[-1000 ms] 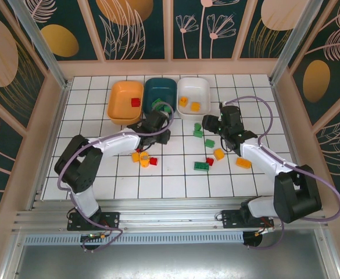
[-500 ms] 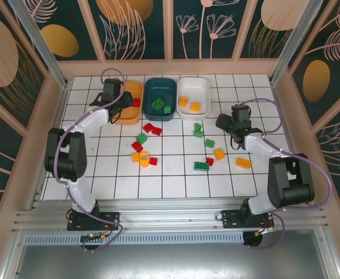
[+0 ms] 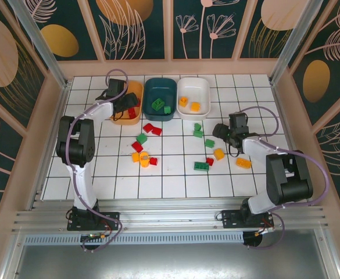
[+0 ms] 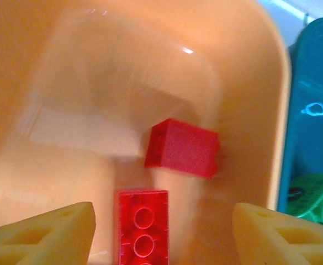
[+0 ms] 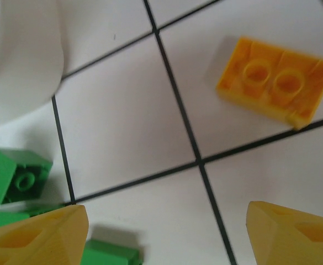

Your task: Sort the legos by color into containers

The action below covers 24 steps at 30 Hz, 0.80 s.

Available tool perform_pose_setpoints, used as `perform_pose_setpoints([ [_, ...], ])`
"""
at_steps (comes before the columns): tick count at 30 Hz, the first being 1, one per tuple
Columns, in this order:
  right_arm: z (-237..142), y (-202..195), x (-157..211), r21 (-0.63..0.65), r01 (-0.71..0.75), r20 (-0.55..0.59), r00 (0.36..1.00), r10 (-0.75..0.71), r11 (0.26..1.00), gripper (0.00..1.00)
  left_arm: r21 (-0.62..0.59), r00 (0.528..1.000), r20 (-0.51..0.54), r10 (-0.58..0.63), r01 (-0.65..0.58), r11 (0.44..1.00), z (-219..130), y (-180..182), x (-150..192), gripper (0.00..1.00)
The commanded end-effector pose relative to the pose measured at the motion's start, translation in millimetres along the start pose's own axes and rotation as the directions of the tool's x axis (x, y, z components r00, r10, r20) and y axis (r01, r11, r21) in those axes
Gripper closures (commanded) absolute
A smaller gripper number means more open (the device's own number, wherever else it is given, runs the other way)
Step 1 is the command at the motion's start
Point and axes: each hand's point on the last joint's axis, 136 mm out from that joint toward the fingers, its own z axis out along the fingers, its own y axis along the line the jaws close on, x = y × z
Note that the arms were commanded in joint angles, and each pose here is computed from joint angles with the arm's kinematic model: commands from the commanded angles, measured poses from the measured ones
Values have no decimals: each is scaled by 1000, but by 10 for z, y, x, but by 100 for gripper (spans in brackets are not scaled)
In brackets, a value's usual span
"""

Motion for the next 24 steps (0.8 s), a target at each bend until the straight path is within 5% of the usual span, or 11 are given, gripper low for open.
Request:
perform_pose_setpoints([
  [1, -69, -24, 12, 19, -10, 14, 1000, 10, 1000, 24, 63, 1000, 13, 7, -8, 998, -104, -148, -127, 28],
  [8, -106, -314, -420, 180, -31, 138, 990, 6, 983, 22, 246, 994, 93, -63, 38, 969, -727, -404, -165, 27],
  [12, 92, -479, -538, 295, 10, 71, 997, -33, 955, 20, 368, 991, 86, -103, 65, 928, -1032, -461, 60, 24],
  [24, 330, -621, -391, 384, 129, -42, 992, -122, 914, 21, 414, 993, 45, -113, 85, 906, -1256, -354, 427, 24],
])
